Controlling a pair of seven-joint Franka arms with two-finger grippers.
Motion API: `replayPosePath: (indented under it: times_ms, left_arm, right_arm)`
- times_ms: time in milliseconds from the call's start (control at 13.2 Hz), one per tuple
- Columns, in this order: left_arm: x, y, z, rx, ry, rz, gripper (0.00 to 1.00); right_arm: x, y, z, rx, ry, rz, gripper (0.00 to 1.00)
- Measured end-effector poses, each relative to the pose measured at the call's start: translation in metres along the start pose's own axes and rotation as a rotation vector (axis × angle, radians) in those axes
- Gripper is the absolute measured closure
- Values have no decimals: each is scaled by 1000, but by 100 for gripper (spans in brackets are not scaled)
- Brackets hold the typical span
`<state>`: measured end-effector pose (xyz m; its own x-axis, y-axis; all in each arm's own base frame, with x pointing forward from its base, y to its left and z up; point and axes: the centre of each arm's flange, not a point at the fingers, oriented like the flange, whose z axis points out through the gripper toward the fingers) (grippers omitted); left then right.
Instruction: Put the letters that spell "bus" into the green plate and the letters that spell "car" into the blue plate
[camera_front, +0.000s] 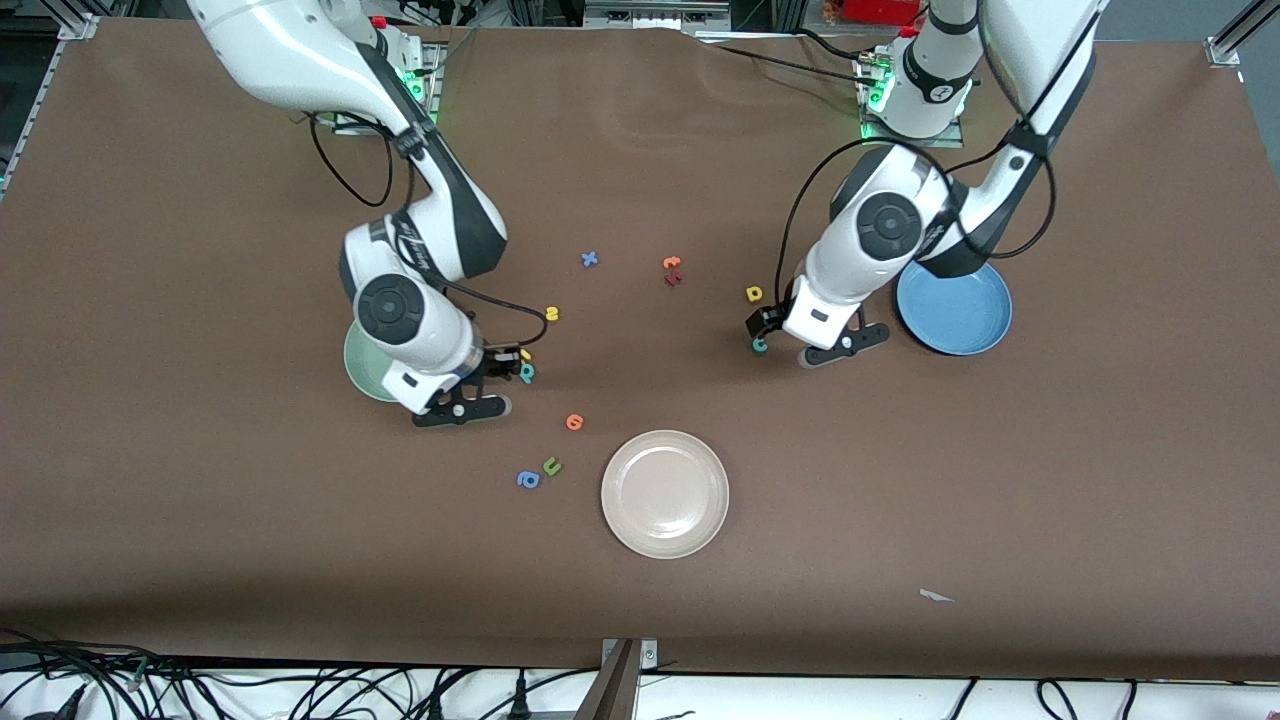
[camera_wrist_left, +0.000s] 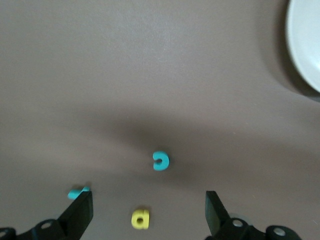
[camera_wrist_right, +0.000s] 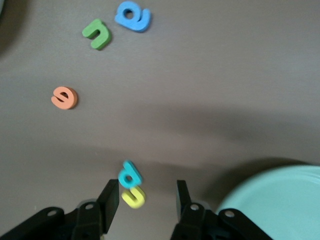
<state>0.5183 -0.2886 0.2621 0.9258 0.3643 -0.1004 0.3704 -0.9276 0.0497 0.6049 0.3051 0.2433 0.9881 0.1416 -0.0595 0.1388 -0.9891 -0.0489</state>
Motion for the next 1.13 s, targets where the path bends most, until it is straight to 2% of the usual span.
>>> replayPosePath:
  times_ms: [227,604,1133]
  left_arm:
    - [-8,2,45,73,28,-19,1]
    - [-28,0,85,112,-34,-126,4]
    - [-77,8,107,147,-117,-120,13]
  right_arm:
    - [-6,-11,39,9,28,6,45]
    - [-16,-8,60,1,11,5,47]
    - [-21,-17,63,1,10,-5,49]
